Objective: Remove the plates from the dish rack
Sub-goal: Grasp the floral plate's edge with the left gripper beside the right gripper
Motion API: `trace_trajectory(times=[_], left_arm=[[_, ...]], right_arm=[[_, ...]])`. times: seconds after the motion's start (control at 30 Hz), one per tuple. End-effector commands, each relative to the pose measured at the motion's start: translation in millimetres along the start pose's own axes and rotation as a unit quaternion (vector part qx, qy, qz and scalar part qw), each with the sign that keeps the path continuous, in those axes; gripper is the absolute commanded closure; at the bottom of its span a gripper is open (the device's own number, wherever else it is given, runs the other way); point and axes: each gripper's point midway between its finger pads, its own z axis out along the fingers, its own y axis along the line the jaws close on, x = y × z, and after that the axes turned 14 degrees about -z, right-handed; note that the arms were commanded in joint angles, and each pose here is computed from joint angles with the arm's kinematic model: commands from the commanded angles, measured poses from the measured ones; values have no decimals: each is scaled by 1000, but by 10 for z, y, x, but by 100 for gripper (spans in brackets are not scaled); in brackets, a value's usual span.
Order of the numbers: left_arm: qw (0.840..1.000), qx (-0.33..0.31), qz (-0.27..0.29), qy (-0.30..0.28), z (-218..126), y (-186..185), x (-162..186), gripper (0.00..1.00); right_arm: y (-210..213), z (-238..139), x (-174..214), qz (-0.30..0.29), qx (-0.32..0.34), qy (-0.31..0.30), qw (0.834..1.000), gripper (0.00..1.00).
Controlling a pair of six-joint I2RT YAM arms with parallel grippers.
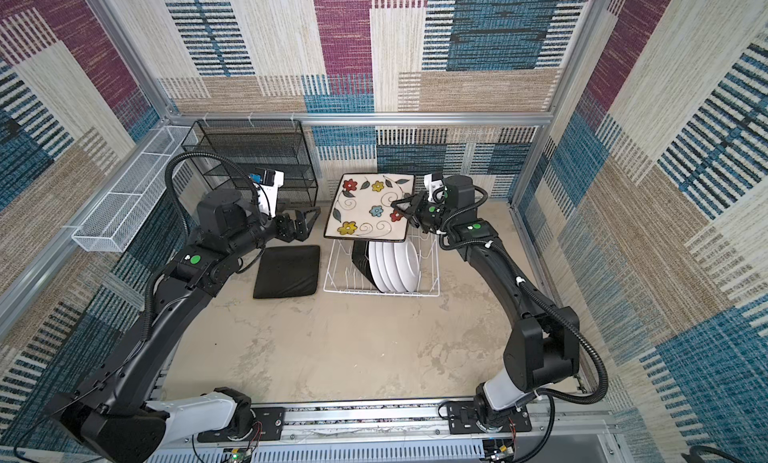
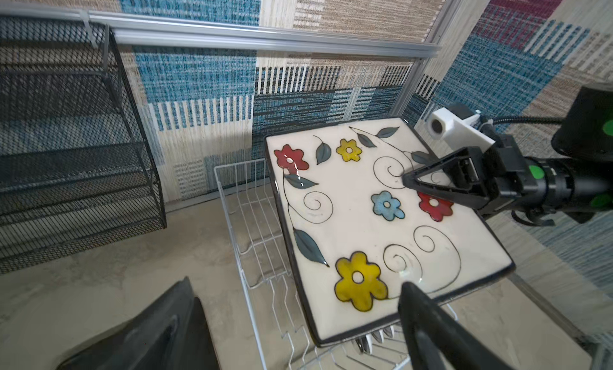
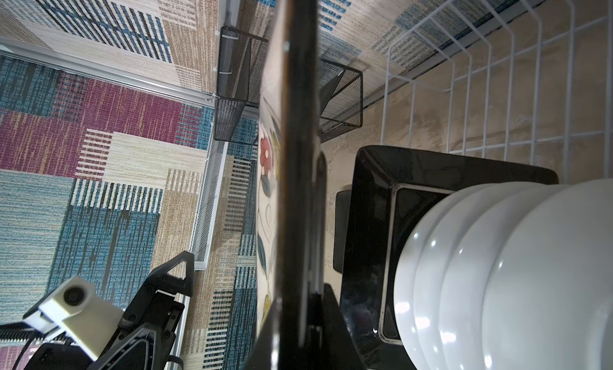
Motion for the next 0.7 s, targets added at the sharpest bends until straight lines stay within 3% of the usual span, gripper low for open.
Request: trace_trajectory(times=[0.0,0.17,0.33,0.67], left_arm=[[994,34,-90,50,81,-50,109,2],[981,45,-171,77,301,73,139,8],[957,92,-241,136,563,42,324,13],[921,145,-304,197,867,-26,520,20]], right_arm=[[407,-71,-176,-63,-73,-30,995,100],[425,-69,-153,-74,-85,-29,993,100],[435,-37,-125,-83,-96,-16,992,100],[358,58,-47,-86,-110,5,990,100]])
